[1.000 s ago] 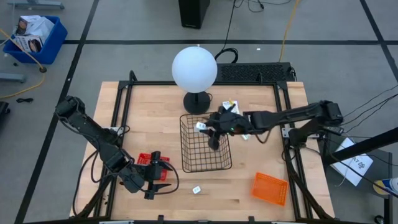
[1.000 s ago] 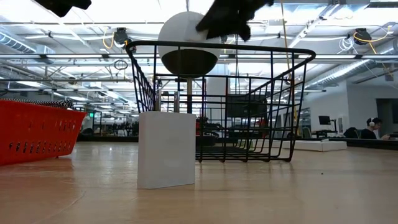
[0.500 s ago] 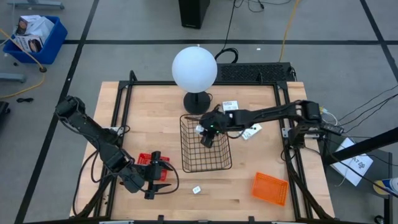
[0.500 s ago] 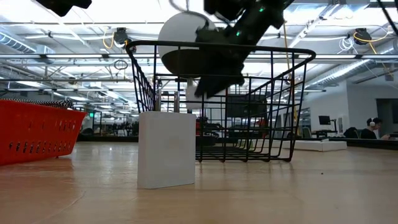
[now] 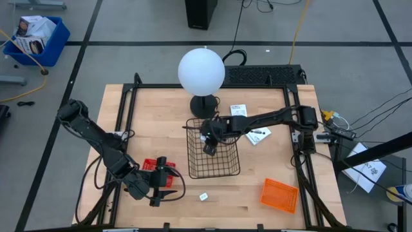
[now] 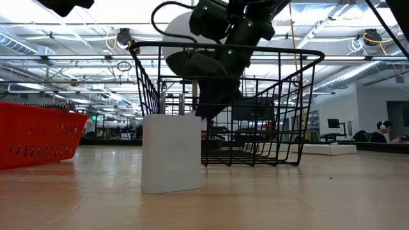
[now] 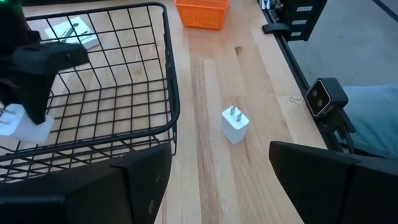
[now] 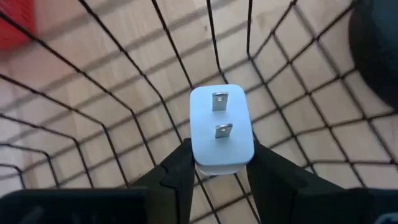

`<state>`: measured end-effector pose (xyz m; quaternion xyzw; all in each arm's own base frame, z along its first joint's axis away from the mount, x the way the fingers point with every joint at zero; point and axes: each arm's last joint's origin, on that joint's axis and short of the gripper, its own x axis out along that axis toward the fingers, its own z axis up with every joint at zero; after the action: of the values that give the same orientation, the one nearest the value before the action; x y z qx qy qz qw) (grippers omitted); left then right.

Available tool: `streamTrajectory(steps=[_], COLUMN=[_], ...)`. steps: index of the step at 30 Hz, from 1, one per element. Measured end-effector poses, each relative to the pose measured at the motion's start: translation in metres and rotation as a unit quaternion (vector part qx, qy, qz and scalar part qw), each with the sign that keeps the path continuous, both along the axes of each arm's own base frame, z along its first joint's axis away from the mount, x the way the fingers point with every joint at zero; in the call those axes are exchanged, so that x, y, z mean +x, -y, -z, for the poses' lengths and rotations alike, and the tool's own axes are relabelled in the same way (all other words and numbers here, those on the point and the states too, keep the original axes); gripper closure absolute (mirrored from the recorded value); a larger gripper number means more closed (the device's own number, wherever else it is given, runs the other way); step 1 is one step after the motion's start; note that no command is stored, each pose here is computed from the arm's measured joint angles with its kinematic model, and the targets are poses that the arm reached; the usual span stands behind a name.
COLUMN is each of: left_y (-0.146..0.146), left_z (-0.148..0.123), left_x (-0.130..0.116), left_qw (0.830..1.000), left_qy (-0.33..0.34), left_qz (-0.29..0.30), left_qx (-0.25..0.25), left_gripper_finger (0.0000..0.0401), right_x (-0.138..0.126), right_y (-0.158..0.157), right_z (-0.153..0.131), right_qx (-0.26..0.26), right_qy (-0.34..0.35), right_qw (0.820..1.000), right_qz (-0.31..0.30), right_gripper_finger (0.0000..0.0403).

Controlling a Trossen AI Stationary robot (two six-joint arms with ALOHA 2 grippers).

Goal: Pick and place items into bin
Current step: Put the right charger adapter into the wire basket

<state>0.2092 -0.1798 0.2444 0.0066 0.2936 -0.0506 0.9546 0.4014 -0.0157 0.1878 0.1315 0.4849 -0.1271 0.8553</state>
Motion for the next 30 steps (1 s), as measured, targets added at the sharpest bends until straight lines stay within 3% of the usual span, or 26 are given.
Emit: streamTrajectory(steps=[13, 30], left_y=[0.000, 0.000], left_z=[0.000, 0.000], left_x=[0.000, 0.000], left_qw=[1.000, 1.000], left_qy=[0.000, -0.001], left_qz=[-0.001, -0.001], left_qx=[-0.001, -0.002], left_gripper_finger=[0.0128, 0.0127], right_x=[-0.008, -0.009], right_y=[0.001, 0.004], right_z=[0.013, 0.019], right_qx=[0.027, 0.026], right_qy=[-0.018, -0.013], right_qw=[0.999, 1.000], right_qz=[0.006, 0.002], right_gripper_finger=[0.0278, 0.0272])
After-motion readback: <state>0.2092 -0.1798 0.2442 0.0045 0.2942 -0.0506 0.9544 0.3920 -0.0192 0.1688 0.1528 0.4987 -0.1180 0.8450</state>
